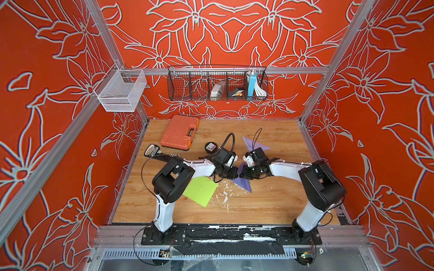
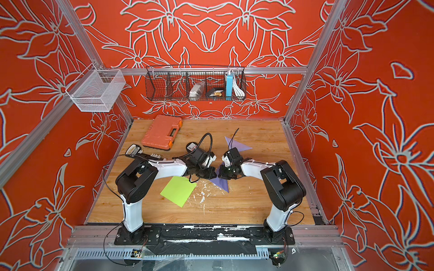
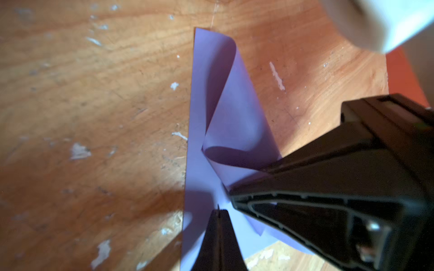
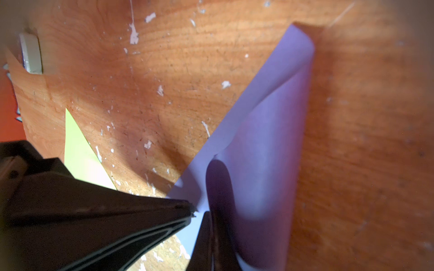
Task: Fold the square paper diagonally
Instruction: Fold the paper at the center of the board.
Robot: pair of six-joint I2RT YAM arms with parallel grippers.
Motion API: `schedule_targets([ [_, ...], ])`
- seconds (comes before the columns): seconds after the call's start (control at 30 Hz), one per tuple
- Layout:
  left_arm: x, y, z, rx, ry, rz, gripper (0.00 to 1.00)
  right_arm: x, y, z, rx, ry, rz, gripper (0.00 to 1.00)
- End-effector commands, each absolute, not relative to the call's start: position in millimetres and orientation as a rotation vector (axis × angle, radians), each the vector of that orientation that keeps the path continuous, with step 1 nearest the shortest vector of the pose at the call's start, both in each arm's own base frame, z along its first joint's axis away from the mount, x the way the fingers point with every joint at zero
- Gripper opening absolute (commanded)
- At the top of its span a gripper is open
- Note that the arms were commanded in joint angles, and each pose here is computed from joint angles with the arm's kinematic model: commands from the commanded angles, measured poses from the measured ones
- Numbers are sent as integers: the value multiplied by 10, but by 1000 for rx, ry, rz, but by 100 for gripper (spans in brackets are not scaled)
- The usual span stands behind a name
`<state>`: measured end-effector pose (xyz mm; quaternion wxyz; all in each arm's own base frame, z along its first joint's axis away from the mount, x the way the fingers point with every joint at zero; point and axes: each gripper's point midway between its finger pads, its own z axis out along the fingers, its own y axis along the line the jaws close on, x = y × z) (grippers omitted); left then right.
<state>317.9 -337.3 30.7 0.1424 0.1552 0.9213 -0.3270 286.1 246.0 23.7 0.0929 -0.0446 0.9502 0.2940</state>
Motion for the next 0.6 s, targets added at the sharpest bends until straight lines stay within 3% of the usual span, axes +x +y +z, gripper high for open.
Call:
schedule_targets([
  [0.0,3176,-3365,460,469,2609,-939,0,2802,2416,148,-109,2854,811,3],
  [0.2,3230,-3159,389,447,2658,-776,0,2791,2414,169,-119,2859,799,3],
  [0.57,3112,-3335,422,500,2666,-974,0,2797,2415,180,-115,2865,793,3],
])
